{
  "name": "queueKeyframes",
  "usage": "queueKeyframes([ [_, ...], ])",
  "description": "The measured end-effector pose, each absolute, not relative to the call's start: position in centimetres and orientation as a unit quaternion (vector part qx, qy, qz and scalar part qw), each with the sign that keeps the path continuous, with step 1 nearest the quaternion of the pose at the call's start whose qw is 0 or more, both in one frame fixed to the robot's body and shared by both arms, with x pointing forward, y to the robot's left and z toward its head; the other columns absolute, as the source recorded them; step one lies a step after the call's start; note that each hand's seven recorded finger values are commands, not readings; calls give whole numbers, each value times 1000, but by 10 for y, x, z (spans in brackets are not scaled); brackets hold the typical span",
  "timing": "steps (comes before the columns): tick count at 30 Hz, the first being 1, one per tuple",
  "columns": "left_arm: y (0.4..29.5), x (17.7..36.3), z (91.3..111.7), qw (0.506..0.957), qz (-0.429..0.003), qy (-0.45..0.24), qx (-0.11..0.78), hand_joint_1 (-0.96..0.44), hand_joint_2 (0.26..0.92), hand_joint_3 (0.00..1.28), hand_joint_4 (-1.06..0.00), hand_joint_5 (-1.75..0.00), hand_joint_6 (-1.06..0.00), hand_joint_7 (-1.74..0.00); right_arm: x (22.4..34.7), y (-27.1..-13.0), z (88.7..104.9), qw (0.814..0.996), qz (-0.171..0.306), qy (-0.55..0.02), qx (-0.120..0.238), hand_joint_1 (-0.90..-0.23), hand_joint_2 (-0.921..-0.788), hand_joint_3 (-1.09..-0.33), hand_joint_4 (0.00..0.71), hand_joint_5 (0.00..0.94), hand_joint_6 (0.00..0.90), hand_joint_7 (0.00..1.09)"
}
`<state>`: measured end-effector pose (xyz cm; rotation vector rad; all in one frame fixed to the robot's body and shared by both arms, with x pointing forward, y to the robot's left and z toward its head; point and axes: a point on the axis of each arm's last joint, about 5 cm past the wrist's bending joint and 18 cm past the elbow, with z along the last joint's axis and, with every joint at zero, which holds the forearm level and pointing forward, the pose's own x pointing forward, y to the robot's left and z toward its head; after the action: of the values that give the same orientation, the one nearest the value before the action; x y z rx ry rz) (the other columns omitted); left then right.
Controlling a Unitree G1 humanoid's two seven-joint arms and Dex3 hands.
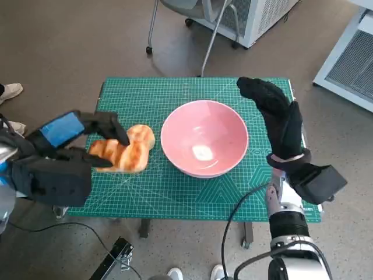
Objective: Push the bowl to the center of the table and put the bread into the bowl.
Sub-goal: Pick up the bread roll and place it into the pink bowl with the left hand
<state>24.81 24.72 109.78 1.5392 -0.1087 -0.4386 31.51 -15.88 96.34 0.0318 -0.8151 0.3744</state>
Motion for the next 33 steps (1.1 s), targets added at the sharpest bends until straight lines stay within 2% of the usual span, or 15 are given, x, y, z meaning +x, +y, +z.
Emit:
queueKeyframes([
  [10, 229, 256, 1123, 689, -182, -98, 695, 3, 920, 79, -673, -1201, -618, -1159, 314, -160, 962, 902, 180, -392, 15, -595, -921, -790, 356, 11, 19, 864],
  [15, 213, 263, 1135, 680, -178, -120, 701, 2, 920, 92, -634, -1233, -627, -1163, 314, -160, 960, 903, 178, -390, 17, -597, -921, -790, 355, 11, 18, 864],
  [20, 197, 273, 1142, 674, -181, -137, 703, 2, 920, 95, -638, -1246, -617, -1156, 313, -162, 959, 904, 174, -389, 22, -596, -921, -789, 358, 12, 18, 864],
  [27, 171, 293, 1135, 666, -194, -161, 702, 2, 919, 93, -661, -1183, -600, -1212, 312, -163, 958, 906, 171, -387, 25, -598, -921, -785, 358, 12, 16, 860],
  [33, 153, 314, 1119, 652, -206, -176, 709, 1, 920, 63, -688, -1104, -637, -1221, 311, -164, 956, 907, 170, -385, 26, -597, -921, -784, 359, 12, 16, 856],
])
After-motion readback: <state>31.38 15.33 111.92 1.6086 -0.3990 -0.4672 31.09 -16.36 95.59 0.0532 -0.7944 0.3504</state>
